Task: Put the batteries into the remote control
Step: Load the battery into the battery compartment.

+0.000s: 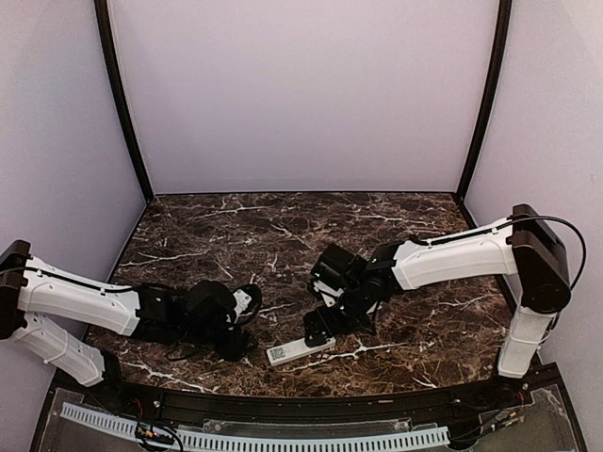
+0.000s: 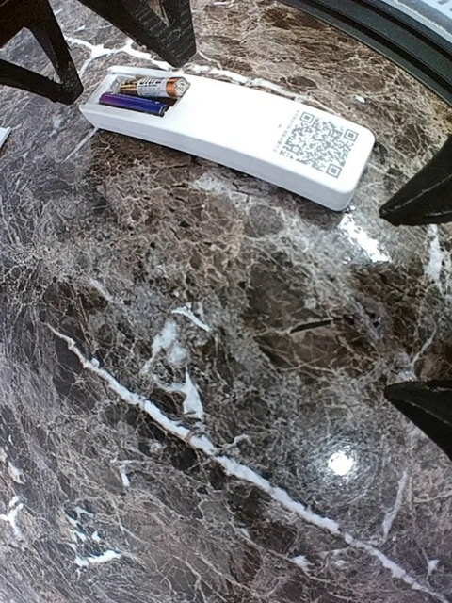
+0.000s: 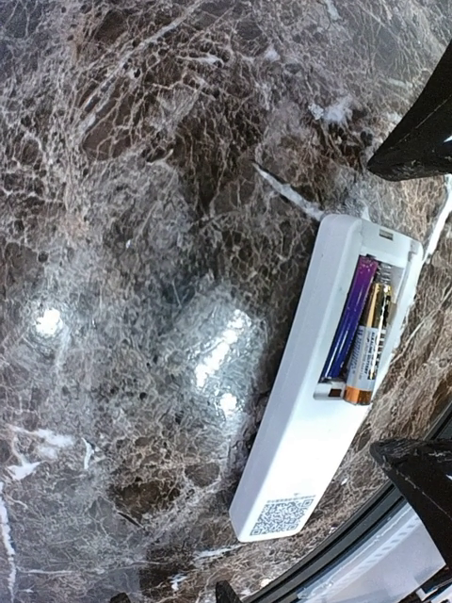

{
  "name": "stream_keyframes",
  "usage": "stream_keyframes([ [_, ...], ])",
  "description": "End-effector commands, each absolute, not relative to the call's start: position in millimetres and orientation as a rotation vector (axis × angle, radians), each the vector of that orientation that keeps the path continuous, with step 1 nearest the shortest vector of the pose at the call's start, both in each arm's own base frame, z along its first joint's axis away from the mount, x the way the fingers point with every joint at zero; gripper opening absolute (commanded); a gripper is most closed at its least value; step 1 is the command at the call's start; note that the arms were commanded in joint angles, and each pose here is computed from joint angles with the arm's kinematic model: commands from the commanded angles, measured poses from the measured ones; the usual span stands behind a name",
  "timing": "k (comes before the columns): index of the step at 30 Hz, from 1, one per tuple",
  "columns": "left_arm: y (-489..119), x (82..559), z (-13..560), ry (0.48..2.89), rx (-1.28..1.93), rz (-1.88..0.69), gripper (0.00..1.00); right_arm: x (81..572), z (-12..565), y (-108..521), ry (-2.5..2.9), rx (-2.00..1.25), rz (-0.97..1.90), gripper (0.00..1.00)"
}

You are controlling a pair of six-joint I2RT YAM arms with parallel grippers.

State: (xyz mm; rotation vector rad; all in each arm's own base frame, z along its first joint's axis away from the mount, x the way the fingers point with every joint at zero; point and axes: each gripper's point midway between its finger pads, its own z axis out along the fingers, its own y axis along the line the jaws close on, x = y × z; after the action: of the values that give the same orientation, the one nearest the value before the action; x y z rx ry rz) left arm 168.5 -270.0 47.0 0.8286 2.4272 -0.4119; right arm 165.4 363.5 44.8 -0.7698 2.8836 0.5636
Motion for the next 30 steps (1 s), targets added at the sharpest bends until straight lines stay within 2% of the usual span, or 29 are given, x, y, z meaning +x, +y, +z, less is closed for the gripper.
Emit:
stream_keyframes([
  [1,-270.4,166.3,40.9,2.427,0.832,-0.428,0.55,167.4,45.5,368.1,2.88,-0.776,0.543,0.9],
  [12,-274.4,165.5,35.2,2.425,0.868,-0.43,0.55,165.9,37.1,373.2,2.898,-0.773,0.565,0.81],
  [22,-274.9,164.7,34.4,2.42,0.887,-0.43,0.55,165.4,30.5,376.8,2.911,-0.77,0.576,0.8],
  [30,-275.1,164.1,34.4,2.418,0.893,-0.431,0.55,166.2,28.0,374.2,2.917,-0.751,0.559,0.75],
])
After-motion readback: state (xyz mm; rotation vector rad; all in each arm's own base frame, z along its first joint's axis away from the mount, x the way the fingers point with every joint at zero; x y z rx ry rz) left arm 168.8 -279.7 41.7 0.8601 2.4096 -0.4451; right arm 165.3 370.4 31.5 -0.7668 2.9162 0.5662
